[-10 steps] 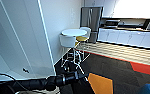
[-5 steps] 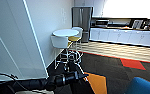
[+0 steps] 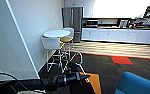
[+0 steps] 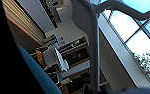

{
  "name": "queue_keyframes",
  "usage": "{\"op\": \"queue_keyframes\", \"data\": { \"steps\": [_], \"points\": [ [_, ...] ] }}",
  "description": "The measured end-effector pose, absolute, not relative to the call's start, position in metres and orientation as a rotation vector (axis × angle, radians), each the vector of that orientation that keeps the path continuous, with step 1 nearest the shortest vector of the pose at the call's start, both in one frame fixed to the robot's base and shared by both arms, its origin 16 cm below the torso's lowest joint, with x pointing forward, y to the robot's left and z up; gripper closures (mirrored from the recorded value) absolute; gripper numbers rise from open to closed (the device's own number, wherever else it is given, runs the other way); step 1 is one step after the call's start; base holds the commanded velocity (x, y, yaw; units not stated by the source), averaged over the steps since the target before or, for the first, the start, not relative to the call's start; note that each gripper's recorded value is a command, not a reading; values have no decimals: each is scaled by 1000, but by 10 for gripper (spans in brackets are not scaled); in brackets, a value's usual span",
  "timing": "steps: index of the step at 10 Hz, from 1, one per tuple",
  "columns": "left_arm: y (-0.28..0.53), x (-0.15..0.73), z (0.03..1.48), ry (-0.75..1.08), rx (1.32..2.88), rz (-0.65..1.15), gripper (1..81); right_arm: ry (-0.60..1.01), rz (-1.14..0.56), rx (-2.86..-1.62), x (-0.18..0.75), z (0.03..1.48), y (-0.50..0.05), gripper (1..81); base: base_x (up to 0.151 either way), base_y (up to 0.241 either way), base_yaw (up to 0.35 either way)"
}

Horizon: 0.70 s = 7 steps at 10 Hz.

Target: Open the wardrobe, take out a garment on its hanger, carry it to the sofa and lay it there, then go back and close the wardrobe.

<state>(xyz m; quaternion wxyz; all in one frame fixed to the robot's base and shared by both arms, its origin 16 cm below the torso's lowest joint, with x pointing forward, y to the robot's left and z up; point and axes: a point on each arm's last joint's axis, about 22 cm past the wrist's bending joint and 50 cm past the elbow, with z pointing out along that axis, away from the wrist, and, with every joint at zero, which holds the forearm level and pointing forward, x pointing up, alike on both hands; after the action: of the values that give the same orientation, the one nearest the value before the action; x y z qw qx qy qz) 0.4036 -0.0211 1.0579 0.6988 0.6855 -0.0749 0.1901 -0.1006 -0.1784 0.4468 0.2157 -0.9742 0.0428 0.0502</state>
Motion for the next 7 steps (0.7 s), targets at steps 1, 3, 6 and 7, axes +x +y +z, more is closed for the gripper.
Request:
{"op": "queue_keyframes", "data": {
  "steps": [1,3,6,7],
  "points": [
    [-26,400,1053,-182,1549,414,811,117,138,-2701,-99,446,-178,10,0,0,-242],
    [-33,392,1049,-194,1542,402,811,117,137,-2701,-98,446,-178,10,0,0,-243],
    [-43,384,1052,-203,1524,380,811,115,134,-2699,-98,447,-177,10,0,0,-244],
    [-37,384,1050,-193,1531,381,811,116,134,-2695,-98,447,-174,10,0,0,-244]
  ]
}}
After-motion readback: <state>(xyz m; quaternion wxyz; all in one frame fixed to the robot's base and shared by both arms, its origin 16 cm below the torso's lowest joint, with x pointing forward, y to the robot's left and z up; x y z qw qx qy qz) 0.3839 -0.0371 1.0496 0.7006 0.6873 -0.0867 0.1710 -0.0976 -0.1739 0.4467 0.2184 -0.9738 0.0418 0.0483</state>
